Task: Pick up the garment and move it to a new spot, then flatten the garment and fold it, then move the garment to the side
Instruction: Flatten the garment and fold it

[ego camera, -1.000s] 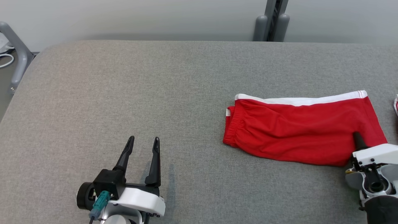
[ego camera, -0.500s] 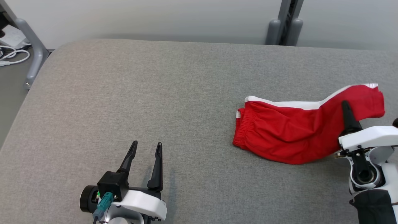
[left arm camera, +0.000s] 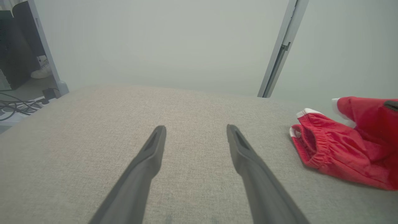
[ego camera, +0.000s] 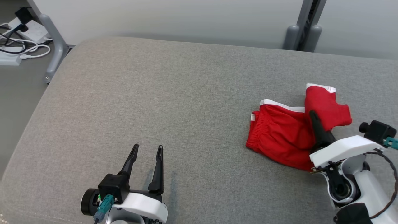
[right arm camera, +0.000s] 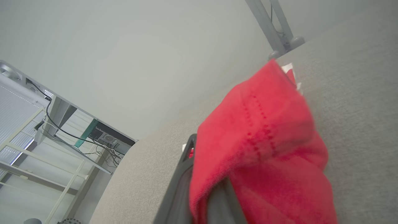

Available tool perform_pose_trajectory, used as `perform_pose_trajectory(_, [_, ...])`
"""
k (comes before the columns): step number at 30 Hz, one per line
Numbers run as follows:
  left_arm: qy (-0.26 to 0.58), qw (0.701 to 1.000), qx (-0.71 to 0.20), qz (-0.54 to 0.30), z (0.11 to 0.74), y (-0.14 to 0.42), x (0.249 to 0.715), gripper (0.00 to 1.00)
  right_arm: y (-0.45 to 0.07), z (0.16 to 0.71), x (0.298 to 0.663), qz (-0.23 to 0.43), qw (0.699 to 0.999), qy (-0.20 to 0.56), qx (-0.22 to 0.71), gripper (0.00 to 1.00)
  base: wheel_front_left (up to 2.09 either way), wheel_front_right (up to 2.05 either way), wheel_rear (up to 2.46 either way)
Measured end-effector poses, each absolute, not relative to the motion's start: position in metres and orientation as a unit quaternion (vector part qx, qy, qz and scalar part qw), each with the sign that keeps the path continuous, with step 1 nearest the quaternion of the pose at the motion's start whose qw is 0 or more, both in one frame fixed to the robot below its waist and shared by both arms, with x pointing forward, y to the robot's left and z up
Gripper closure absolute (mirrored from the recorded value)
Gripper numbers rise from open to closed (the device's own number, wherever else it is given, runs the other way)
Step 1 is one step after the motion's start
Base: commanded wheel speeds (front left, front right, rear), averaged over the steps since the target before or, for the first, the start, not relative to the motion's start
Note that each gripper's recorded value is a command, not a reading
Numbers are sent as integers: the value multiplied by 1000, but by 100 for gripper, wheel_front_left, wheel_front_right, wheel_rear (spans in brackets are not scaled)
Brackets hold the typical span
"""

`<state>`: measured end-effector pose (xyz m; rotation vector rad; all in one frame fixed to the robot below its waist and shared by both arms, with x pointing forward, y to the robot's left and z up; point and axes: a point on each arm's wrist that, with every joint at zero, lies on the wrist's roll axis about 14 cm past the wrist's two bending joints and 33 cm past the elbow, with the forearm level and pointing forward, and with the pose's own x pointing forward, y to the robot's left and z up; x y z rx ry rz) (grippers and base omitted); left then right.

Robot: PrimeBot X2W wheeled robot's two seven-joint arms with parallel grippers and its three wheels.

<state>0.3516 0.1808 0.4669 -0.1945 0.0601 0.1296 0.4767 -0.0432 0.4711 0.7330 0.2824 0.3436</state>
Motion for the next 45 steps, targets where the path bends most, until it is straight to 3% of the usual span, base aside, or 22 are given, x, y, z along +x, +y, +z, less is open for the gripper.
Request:
perform_pose_trajectory(11, [32, 992, -96, 76, 466, 187, 345, 0, -3, 447, 458, 214, 900, 191, 329, 100, 0, 0, 0])
perform_pose_trajectory(12, [32, 992, -96, 77, 466, 187, 345, 0, -2, 444, 455, 215, 898, 198, 330, 95, 0, 0, 0])
perform_pose_trajectory(13, [32, 992, -96, 77, 466, 187, 345, 0, -2, 441, 455, 214, 898, 200, 329, 27, 0, 0, 0])
perform_pose_trajectory(14, [32, 992, -95, 77, 466, 187, 344, 0, -4, 441, 456, 210, 899, 197, 330, 27, 0, 0, 0])
perform_pose_trajectory(15, [31, 992, -95, 77, 467, 187, 344, 0, -4, 441, 456, 208, 897, 197, 336, 0, 0, 0, 0])
perform_pose_trajectory(27, [28, 992, -94, 81, 468, 188, 338, 0, 28, 461, 442, 282, 890, 175, 312, 0, 0, 0, 0])
perform_pose_trajectory(38, [31, 992, -93, 86, 467, 191, 335, 0, 50, 434, 411, 380, 895, 183, 147, 0, 0, 0, 0])
perform_pose_trajectory(45, [32, 992, -93, 85, 466, 190, 336, 0, 53, 426, 404, 400, 891, 186, 110, 0, 0, 0, 0])
